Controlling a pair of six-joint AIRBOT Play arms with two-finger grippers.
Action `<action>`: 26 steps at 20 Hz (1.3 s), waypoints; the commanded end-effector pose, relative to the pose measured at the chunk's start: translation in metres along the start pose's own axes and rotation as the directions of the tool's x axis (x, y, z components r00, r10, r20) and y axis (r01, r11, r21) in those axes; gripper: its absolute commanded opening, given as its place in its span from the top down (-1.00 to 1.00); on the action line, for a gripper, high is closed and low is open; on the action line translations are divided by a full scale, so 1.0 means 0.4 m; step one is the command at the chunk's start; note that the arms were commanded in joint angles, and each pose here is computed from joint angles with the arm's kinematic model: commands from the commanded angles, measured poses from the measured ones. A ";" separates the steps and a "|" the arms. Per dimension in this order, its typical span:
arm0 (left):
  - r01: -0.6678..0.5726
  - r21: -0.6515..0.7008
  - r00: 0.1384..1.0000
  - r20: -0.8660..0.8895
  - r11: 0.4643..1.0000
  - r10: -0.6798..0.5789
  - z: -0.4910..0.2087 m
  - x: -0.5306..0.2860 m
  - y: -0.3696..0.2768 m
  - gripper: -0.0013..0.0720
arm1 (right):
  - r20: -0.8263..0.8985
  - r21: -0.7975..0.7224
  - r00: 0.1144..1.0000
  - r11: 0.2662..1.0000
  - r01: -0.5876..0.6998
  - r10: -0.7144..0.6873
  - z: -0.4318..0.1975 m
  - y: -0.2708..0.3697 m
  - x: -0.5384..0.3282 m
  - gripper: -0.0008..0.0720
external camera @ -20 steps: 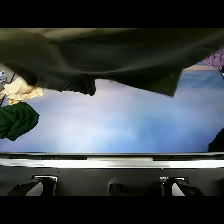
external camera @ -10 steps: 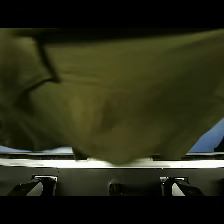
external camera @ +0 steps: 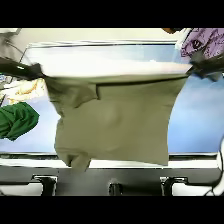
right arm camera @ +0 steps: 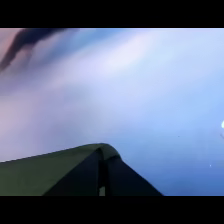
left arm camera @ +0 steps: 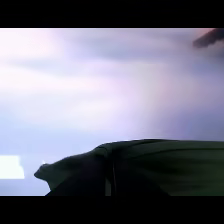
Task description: Fold the clothes and pants, and hang the long-sleeved shirts on hangers.
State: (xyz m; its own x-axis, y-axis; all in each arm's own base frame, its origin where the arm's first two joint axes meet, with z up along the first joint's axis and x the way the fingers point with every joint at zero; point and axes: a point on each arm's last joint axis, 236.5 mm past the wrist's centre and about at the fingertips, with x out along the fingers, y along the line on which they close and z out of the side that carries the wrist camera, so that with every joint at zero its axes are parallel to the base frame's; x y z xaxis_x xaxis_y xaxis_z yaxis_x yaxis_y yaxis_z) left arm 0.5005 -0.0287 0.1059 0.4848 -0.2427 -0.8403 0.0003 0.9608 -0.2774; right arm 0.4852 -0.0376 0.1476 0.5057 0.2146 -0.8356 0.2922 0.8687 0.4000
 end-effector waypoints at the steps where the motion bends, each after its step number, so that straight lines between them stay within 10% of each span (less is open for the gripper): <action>1: 0.003 -0.030 0.996 -0.088 1.000 -0.006 -0.045 0.315 0.037 0.94 | -0.063 0.043 0.998 0.999 -0.018 0.021 0.015 -0.049 0.274 0.91; 26: -0.119 0.000 0.880 -0.463 0.993 0.105 -0.274 0.318 0.161 0.93 | -0.443 -0.133 0.830 0.941 0.312 -0.338 -0.271 -0.211 0.406 0.91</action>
State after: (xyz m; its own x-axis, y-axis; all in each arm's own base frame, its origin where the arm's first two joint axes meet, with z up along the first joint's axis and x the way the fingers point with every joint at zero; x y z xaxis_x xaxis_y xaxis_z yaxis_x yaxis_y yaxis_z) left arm 0.4720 -0.0148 -0.0683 0.0459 -0.1846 -0.9817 -0.0639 0.9802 -0.1873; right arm 0.4614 -0.0261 -0.0583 -0.0115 0.0897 -0.9959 0.3221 0.9432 0.0813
